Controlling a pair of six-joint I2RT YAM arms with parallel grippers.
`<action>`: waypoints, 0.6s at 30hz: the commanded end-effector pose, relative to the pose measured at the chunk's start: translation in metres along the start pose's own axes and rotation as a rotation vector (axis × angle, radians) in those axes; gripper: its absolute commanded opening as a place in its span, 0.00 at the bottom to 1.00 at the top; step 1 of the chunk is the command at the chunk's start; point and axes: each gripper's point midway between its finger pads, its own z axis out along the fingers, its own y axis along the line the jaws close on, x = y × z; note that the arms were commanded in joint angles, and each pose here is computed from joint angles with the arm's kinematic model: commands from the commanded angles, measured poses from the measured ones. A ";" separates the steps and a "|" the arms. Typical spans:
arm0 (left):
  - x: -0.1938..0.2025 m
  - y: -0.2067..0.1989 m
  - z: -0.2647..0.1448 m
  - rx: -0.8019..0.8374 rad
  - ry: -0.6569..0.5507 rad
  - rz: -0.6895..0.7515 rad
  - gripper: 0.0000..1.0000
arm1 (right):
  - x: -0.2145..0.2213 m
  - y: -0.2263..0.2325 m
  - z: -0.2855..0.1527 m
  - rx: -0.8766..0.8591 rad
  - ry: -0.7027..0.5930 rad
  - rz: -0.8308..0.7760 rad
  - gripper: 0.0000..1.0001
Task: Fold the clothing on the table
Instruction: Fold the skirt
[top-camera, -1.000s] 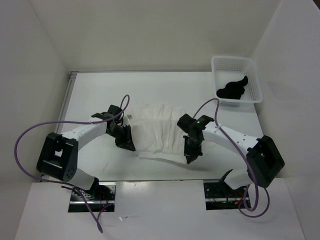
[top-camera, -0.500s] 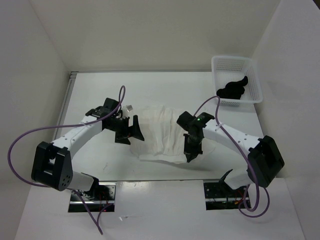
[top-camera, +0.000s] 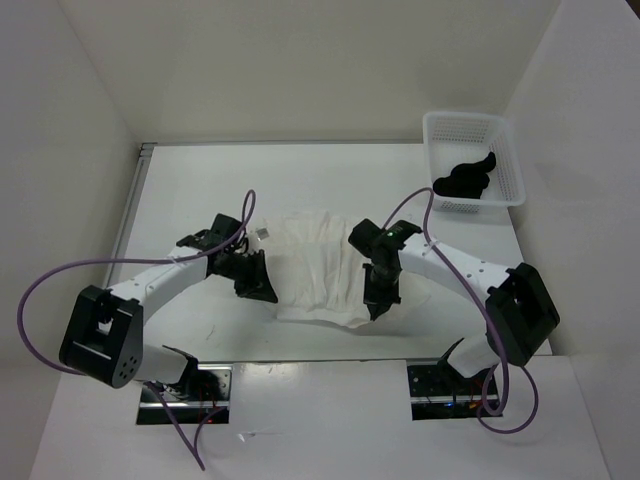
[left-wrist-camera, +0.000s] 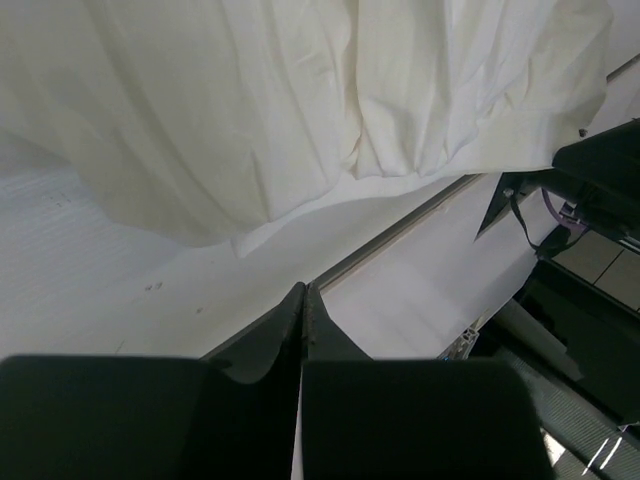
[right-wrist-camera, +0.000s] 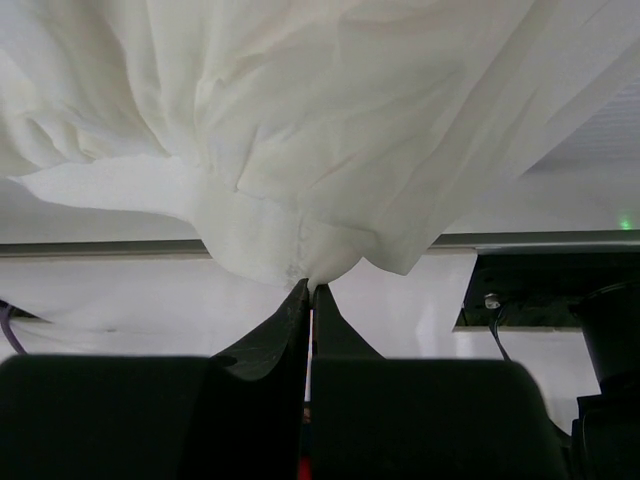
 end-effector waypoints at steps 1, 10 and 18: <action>0.001 -0.005 0.001 0.036 -0.032 -0.016 0.00 | -0.016 0.014 -0.011 -0.035 -0.076 -0.012 0.00; 0.018 0.016 0.016 -0.022 -0.025 -0.090 0.39 | -0.018 0.013 -0.011 -0.030 -0.085 -0.021 0.00; 0.025 0.038 0.034 -0.048 -0.030 -0.154 0.40 | -0.014 0.013 -0.013 -0.037 -0.089 -0.012 0.00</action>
